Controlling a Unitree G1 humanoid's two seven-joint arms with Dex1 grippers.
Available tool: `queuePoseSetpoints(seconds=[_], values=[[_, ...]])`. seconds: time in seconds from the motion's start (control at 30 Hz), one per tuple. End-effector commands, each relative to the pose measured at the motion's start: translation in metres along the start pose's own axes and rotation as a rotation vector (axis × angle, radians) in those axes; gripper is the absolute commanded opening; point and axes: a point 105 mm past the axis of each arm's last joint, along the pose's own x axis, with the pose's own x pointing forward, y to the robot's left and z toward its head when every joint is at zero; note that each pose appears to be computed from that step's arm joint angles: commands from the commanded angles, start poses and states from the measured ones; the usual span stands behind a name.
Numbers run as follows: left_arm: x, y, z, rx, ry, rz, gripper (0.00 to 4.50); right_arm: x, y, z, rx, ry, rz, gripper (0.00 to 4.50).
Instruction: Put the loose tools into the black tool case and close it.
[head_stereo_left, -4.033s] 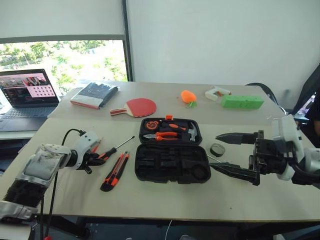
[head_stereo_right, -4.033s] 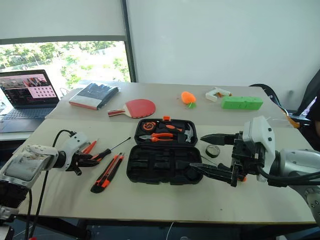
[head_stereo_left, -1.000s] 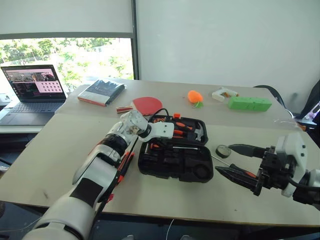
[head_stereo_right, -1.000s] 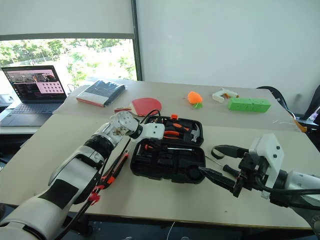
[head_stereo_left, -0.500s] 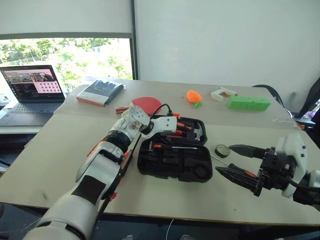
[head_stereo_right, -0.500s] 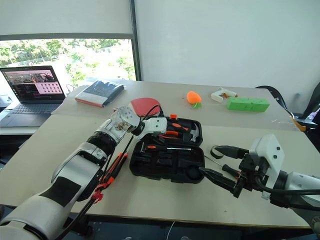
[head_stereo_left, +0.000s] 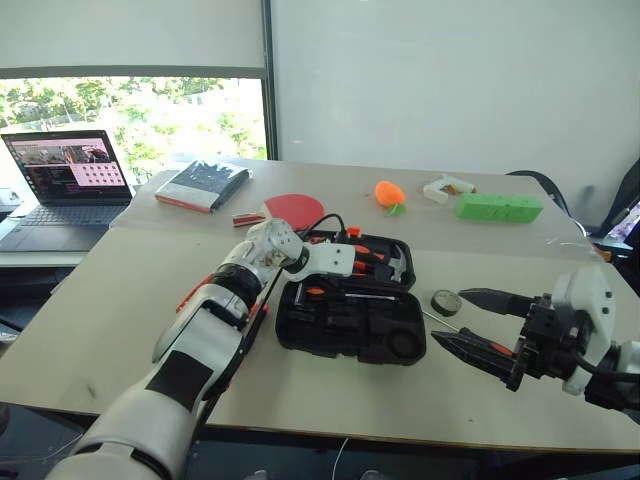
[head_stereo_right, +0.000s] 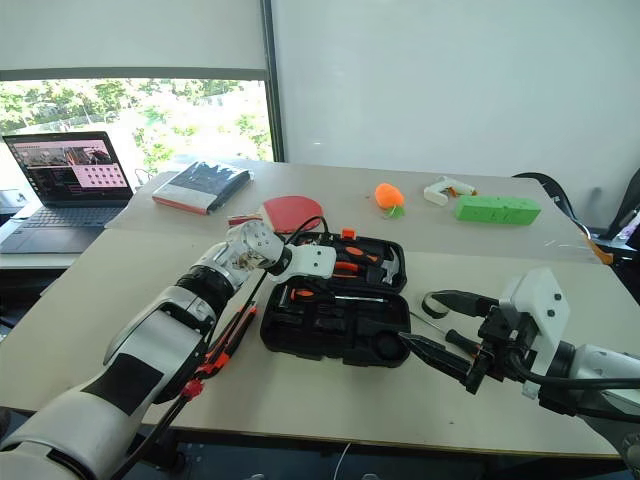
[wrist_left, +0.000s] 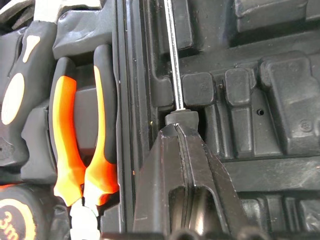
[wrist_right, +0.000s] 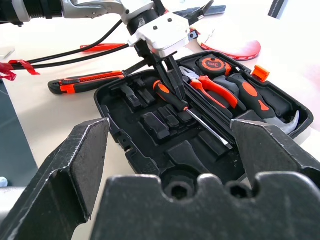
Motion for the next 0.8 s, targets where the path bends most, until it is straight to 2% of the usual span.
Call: queuePoseSetpoints(seconds=[0.03,0.23,0.43,0.53,0.57,0.7,0.8], values=[[0.014,-0.014,-0.014,0.033,0.083,-0.052,0.01,-0.002,0.000,0.011,-0.046,-0.044,-0.016,4.50],[0.016,-0.017,-0.016,0.053,0.085,-0.060,0.01,-0.002,-0.004,0.003,-0.037,-0.021,-0.052,4.50],[-0.021,0.006,0.004,-0.150,-0.148,-0.004,0.01,-0.014,-0.026,-0.022,-0.024,0.072,-0.210,4.50],[-0.066,0.009,0.022,-0.265,-0.389,-0.077,0.66,-0.037,-0.038,-0.049,0.028,0.163,-0.316,4.50],[-0.077,0.009,0.027,-0.282,-0.448,-0.094,1.07,-0.046,-0.040,-0.055,0.040,0.186,-0.341,4.50],[-0.118,-0.003,0.041,-0.322,-0.597,-0.125,2.45,-0.089,-0.048,-0.070,0.067,0.274,-0.427,4.50],[-0.143,-0.020,0.046,-0.330,-0.631,-0.164,3.42,-0.124,-0.052,-0.077,0.078,0.356,-0.467,4.50]])
